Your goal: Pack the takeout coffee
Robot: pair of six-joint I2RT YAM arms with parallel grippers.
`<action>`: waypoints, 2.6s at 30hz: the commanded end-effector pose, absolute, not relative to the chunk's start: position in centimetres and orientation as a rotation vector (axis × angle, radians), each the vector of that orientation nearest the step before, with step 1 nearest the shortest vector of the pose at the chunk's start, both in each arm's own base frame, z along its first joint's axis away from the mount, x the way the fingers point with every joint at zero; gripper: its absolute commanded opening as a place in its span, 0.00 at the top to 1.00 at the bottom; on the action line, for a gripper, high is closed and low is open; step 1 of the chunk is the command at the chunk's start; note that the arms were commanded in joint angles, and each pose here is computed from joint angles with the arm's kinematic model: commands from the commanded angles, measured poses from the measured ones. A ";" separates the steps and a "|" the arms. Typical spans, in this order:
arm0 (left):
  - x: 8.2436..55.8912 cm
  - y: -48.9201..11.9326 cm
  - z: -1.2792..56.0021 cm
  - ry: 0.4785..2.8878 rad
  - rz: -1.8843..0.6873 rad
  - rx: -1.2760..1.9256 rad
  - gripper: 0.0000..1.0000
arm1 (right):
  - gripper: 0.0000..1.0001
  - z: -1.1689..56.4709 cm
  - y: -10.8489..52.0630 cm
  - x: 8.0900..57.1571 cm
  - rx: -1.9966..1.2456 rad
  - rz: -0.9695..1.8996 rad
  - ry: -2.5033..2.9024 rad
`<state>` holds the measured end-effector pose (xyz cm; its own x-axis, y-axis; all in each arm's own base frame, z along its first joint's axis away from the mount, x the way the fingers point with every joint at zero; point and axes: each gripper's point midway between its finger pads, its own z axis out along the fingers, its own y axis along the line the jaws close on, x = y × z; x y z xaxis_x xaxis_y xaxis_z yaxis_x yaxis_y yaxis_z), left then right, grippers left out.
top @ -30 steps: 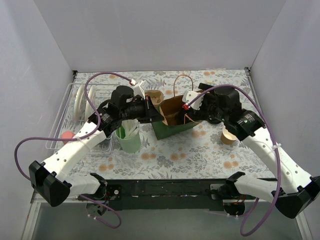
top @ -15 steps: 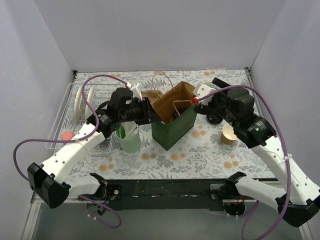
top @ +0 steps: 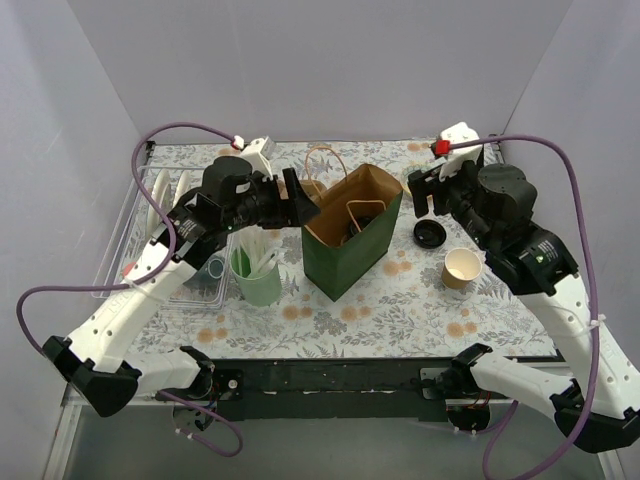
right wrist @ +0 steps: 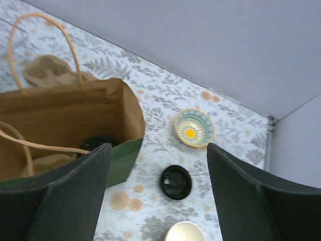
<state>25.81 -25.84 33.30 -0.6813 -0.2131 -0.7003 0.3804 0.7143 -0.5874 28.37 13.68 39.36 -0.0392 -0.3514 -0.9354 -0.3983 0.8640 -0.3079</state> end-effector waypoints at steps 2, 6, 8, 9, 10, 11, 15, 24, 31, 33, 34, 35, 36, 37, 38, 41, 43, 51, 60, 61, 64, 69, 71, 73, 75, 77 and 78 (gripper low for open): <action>26.2 -20.8 32.8 2.132 -0.639 0.088 0.30 | 0.19 40.4 15.0 25.7 -0.345 0.363 1.764; 25.5 -18.9 30.8 2.169 -0.527 0.104 0.39 | 0.20 40.4 15.2 24.5 -0.304 0.445 1.775; 25.5 -18.7 30.1 2.183 -0.509 0.114 0.41 | 0.22 40.5 15.6 24.0 -0.325 0.478 1.769; 25.3 -18.9 30.2 2.174 -0.525 0.132 0.42 | 0.22 40.4 15.7 24.0 -0.329 0.481 1.772; 25.2 -19.0 30.2 2.166 -0.536 0.138 0.42 | 0.22 40.3 15.8 23.9 -0.327 0.488 1.775; 25.3 -19.3 29.9 2.159 -0.551 0.144 0.43 | 0.22 40.1 15.9 23.9 -0.330 0.491 1.781; 24.8 -19.5 28.5 2.186 -0.575 0.145 0.46 | 0.23 39.8 16.3 23.7 -0.342 0.512 1.795; 24.6 -20.2 25.8 2.221 -0.591 0.190 0.49 | 0.23 40.0 16.1 23.9 -0.352 0.494 1.781; 25.0 -19.8 24.7 2.233 -0.538 0.218 0.62 | 0.23 40.2 16.3 24.2 -0.365 0.487 1.779; 25.1 -19.6 24.4 2.240 -0.519 0.220 0.62 | 0.23 40.1 16.4 24.3 -0.366 0.488 1.779; 25.1 -19.6 24.3 2.241 -0.511 0.228 0.63 | 0.23 40.2 16.4 24.3 -0.368 0.487 1.775; 25.1 -19.6 24.3 2.239 -0.510 0.236 0.67 | 0.23 40.3 16.4 24.3 -0.368 0.487 1.775; 25.1 -19.5 24.2 2.238 -0.507 0.238 0.70 | 0.23 40.3 16.4 24.4 -0.368 0.485 1.773; 25.1 -19.4 24.2 2.232 -0.502 0.247 0.73 | 0.23 40.5 16.4 24.4 -0.369 0.485 1.770; 25.0 -19.4 24.1 2.234 -0.499 0.251 0.76 | 0.23 40.5 16.4 24.4 -0.370 0.482 1.769; 25.0 -19.2 24.0 2.235 -0.485 0.263 0.83 | 0.23 40.8 16.4 24.5 -0.372 0.479 1.762; 25.0 -19.1 23.9 2.237 -0.480 0.267 0.90 | 0.23 41.0 16.4 24.5 -0.370 0.480 1.758; 25.3 -17.5 26.4 2.205 -0.394 0.238 1.00 | 0.23 42.3 16.4 24.6 -0.375 0.475 1.732; 24.3 -16.1 37.0 2.015 -0.472 0.147 1.00 | 0.23 44.0 16.2 24.6 -0.390 0.461 1.694; 24.2 -16.1 37.5 2.014 -0.476 0.151 1.00 | 0.23 44.1 16.1 24.6 -0.390 0.459 1.690; 23.3 -16.5 42.4 1.896 -0.568 0.185 1.00 | 0.23 44.6 16.0 24.6 -0.391 0.453 1.677; 21.6 -18.0 50.2 1.693 -0.745 0.253 1.00 | 0.23 45.4 15.6 24.4 -0.386 0.441 1.654; 21.1 -19.7 51.5 1.672 -0.839 0.308 1.00 | 0.23 45.7 15.3 24.2 -0.385 0.435 1.644; 20.7 -20.4 53.5 1.625 -0.904 0.321 1.00 | 0.23 45.9 15.0 24.0 -0.382 0.426 1.635; 20.3 -21.9 54.3 1.611 -0.996 0.345 1.00 | 0.23 46.1 14.8 23.9 -0.382 0.418 1.627; 20.1 -22.9 55.5 1.560 -1.065 0.363 1.00 | 0.23 46.2 14.4 23.7 -0.374 0.407 1.619; 20.4 -23.4 56.2 1.524 -1.093 0.363 1.00 | 0.23 46.2 14.1 23.6 -0.373 0.399 1.618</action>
<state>20.66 -20.32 54.96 -0.2446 -0.3136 -0.9175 0.6523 0.6469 -0.3950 24.55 15.77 43.31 -0.1706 -0.0339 -0.9848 -0.4911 0.8694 0.0551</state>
